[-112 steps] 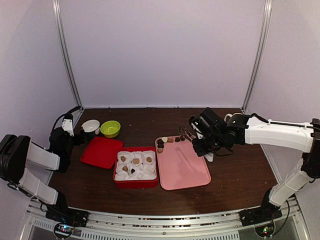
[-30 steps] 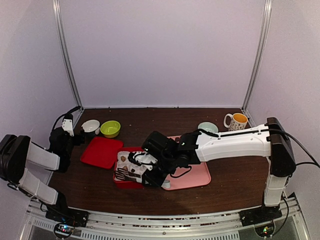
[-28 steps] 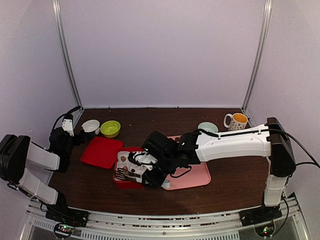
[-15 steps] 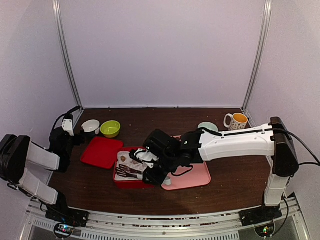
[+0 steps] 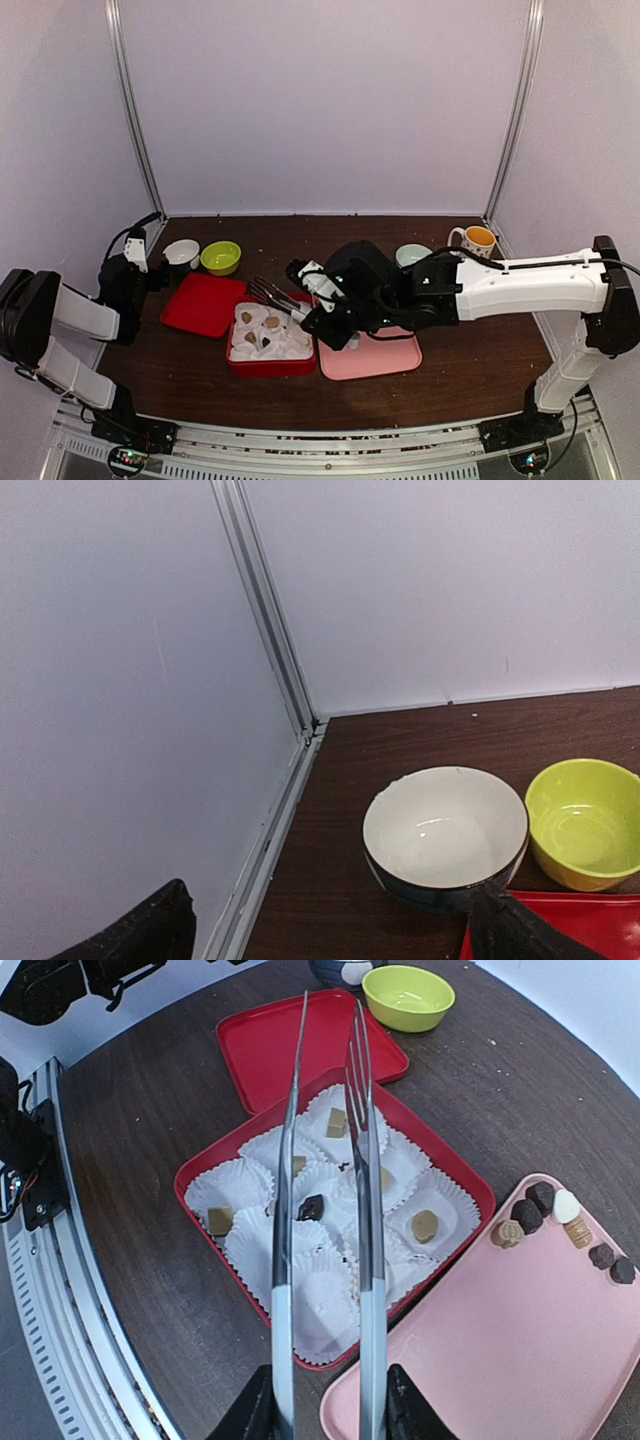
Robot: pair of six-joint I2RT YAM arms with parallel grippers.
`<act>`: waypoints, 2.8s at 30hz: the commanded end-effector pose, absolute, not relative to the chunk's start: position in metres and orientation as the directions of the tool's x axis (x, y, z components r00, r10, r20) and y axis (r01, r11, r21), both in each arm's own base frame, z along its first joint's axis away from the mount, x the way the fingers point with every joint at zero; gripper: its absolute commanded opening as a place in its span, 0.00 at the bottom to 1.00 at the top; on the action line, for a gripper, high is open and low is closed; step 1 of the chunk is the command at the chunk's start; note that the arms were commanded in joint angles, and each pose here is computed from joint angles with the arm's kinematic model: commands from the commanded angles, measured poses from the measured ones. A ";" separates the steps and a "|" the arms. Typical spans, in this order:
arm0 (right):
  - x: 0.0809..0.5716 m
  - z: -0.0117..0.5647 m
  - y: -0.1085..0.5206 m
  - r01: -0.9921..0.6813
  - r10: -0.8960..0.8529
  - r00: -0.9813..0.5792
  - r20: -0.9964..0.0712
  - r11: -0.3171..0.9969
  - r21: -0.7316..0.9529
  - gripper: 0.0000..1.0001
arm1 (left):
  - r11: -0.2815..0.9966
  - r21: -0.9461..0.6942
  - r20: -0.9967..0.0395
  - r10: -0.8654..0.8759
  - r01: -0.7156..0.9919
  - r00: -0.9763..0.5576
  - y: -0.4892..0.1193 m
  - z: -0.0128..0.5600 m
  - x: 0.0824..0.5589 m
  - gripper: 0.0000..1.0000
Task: Pack the chocolate
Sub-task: Pick up the fake chocolate from the plate.
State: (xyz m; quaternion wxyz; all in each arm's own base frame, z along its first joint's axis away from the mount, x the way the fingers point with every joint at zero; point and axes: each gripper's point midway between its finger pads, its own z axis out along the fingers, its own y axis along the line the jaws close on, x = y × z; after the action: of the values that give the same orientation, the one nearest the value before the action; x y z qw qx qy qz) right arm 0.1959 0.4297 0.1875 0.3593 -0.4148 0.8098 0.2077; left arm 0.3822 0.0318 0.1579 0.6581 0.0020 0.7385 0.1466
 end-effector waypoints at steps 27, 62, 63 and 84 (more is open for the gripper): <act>0.278 0.198 0.252 -0.365 -0.155 -0.435 -0.887 0.931 0.017 0.30 | 0.960 0.201 -0.978 0.187 -0.196 -0.088 0.032 0.168 0.384 0.98; 0.279 0.169 0.221 -0.387 -0.247 -0.644 -0.724 0.922 0.030 0.28 | 0.960 0.201 -0.978 0.187 -0.195 -0.088 0.032 0.168 0.384 0.98; 0.276 0.168 0.218 -0.380 -0.238 -0.654 -0.718 0.924 0.039 0.28 | 0.960 0.201 -0.978 0.187 -0.195 -0.087 0.032 0.168 0.384 0.98; 0.290 0.143 0.273 -0.352 -0.244 -0.831 -0.499 0.926 0.133 0.30 | 0.960 0.201 -0.978 0.187 -0.196 -0.088 0.032 0.168 0.384 0.98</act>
State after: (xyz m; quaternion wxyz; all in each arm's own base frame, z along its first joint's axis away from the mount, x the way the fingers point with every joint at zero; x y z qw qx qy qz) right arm 0.2853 0.2658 0.1361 0.2535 -0.1698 0.9461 0.1087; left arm 0.3822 0.0318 0.1579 0.6581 0.0020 0.7385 0.1466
